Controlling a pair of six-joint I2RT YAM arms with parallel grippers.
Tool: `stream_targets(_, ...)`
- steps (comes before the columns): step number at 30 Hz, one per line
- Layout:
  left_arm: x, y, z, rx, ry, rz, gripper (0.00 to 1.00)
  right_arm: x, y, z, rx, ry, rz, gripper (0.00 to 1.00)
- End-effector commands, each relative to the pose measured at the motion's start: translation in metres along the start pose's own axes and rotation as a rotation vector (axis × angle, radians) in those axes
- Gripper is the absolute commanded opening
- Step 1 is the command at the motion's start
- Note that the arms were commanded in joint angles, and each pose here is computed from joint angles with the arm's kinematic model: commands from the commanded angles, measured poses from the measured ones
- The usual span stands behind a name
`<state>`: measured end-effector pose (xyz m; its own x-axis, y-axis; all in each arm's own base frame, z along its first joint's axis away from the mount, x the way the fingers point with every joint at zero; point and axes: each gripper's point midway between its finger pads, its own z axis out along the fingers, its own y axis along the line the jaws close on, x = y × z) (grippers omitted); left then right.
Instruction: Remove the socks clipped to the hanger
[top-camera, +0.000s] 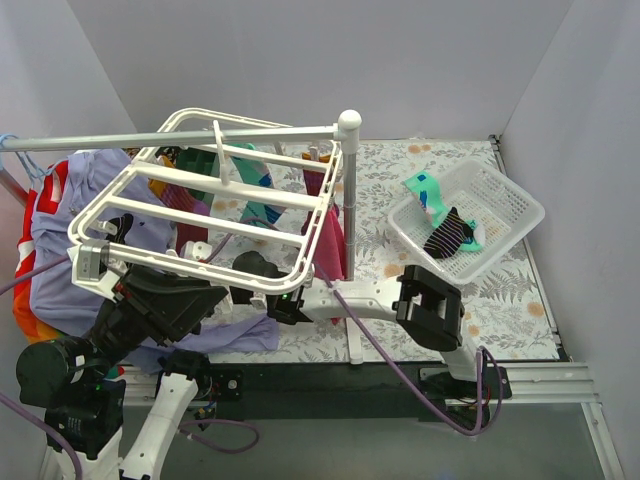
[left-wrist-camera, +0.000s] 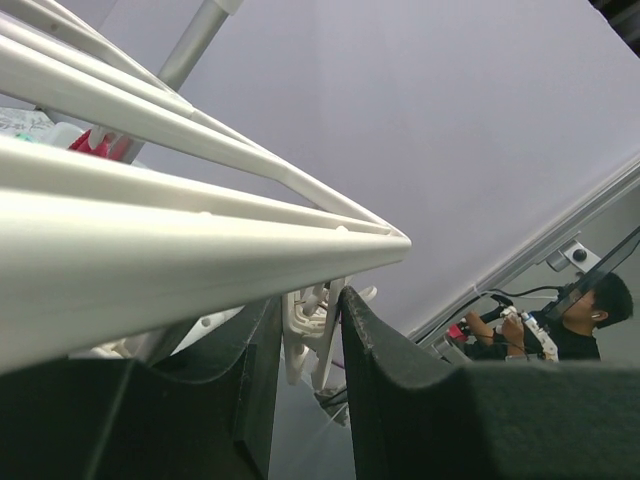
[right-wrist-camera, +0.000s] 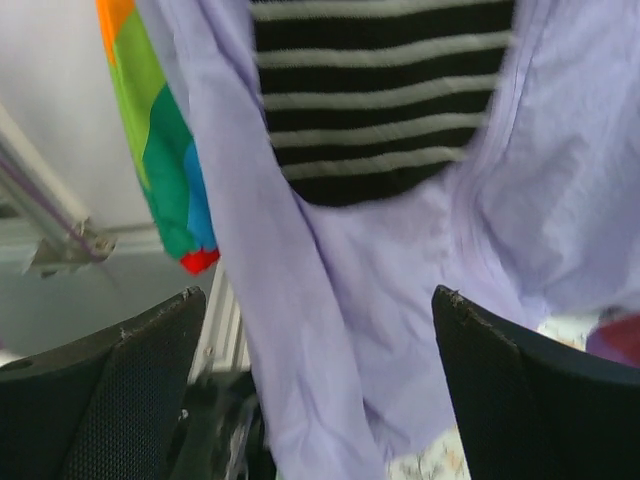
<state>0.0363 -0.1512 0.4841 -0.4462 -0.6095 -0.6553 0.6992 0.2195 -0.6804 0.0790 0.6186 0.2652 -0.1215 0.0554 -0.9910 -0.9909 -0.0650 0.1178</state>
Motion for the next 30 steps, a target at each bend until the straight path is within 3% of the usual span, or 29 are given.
stream_targets(1, -0.005, 0.003, 0.004, -0.008, -0.020, -0.039, 0.02, -0.053, 0.001, 0.028, 0.052, -0.163, -0.102, 0.98)
stream_targets(9, -0.006, 0.001, 0.004, -0.005, -0.023, -0.046, 0.02, -0.069, -0.036, 0.048, 0.282, -0.239, -0.111, 0.98)
stream_targets(16, -0.005, 0.004, 0.005, -0.005, -0.022, -0.053, 0.02, -0.078, -0.055, 0.048, 0.393, -0.274, -0.104, 0.80)
stream_targets(19, -0.004, 0.004, 0.005, -0.002, -0.018, -0.053, 0.02, -0.084, -0.053, 0.051, 0.384, -0.292, -0.106, 0.66)
stream_targets(20, -0.004, 0.005, 0.005, -0.004, -0.017, -0.053, 0.02, -0.089, -0.051, 0.051, 0.373, -0.299, -0.107, 0.48)
stream_targets(23, -0.003, 0.004, 0.004, 0.000, -0.016, -0.051, 0.02, -0.098, -0.035, 0.050, 0.297, -0.313, -0.112, 0.25)
stream_targets(27, 0.001, 0.003, -0.001, -0.008, -0.012, -0.048, 0.05, -0.089, -0.010, 0.044, 0.178, -0.283, -0.114, 0.06)
stream_targets(29, 0.005, 0.005, -0.004, -0.020, 0.001, -0.056, 0.16, -0.097, -0.002, 0.036, 0.144, -0.289, -0.103, 0.01)
stream_targets(30, 0.008, 0.001, -0.007, -0.013, 0.006, -0.047, 0.34, -0.093, 0.008, 0.035, 0.089, -0.276, -0.097, 0.01)
